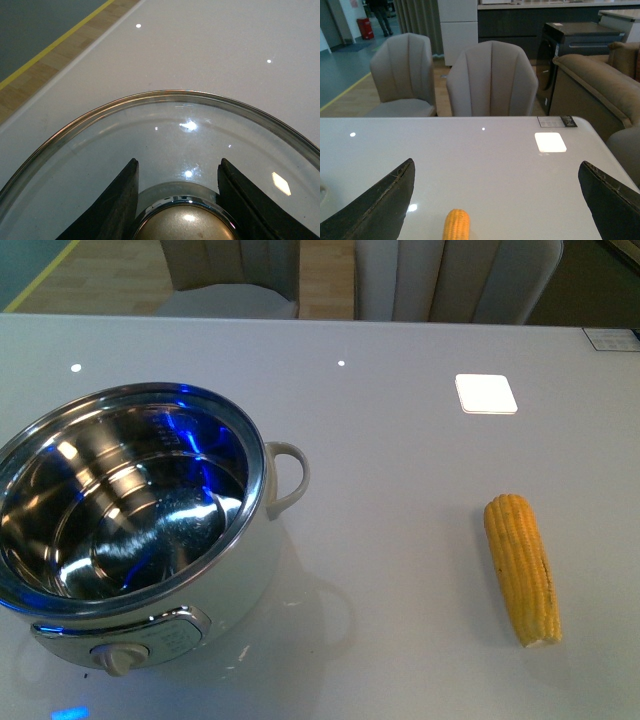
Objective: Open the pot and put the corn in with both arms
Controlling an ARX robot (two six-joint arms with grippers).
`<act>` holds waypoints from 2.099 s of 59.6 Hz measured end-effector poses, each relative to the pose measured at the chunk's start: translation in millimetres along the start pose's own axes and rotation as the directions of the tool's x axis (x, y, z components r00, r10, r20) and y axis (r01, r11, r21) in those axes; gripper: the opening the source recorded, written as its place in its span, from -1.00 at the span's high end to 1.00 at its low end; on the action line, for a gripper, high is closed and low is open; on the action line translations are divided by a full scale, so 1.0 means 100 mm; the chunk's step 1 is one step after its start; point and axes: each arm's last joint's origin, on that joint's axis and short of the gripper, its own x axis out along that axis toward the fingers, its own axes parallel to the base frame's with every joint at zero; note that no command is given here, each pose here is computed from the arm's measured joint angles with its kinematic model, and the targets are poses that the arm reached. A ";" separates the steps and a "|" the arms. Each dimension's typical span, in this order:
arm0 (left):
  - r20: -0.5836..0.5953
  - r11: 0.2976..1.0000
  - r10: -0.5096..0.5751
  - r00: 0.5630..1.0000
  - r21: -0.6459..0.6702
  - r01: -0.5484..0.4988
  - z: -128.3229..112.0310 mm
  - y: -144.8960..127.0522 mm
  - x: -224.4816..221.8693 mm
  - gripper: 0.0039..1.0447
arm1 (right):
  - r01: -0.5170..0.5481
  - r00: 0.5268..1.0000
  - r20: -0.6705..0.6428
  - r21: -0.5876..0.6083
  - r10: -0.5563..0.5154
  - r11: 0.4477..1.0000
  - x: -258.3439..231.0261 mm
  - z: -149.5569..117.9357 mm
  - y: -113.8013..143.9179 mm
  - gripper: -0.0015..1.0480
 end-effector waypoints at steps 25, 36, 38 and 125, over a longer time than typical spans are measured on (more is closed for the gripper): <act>0.000 1.000 0.000 1.000 0.000 0.000 -0.07 -0.02 -0.05 -0.35 | 0.000 1.000 0.000 0.000 0.000 1.000 0.00 0.00 0.00 -0.83; 0.056 1.000 0.001 0.998 -0.022 0.001 0.24 -0.03 -0.25 -0.87 | 0.000 1.000 0.000 0.000 0.000 1.000 0.00 0.00 0.00 -0.83; 0.074 1.000 -0.001 0.997 -0.029 0.003 0.33 -0.03 -0.29 -0.86 | 0.000 1.000 0.000 0.000 0.000 1.000 0.00 0.00 0.00 -0.83; 0.387 0.929 -0.370 0.844 0.133 0.346 1.10 -1.08 -3.04 0.94 | 0.000 1.000 0.000 0.000 0.000 1.000 0.00 0.00 0.00 -0.83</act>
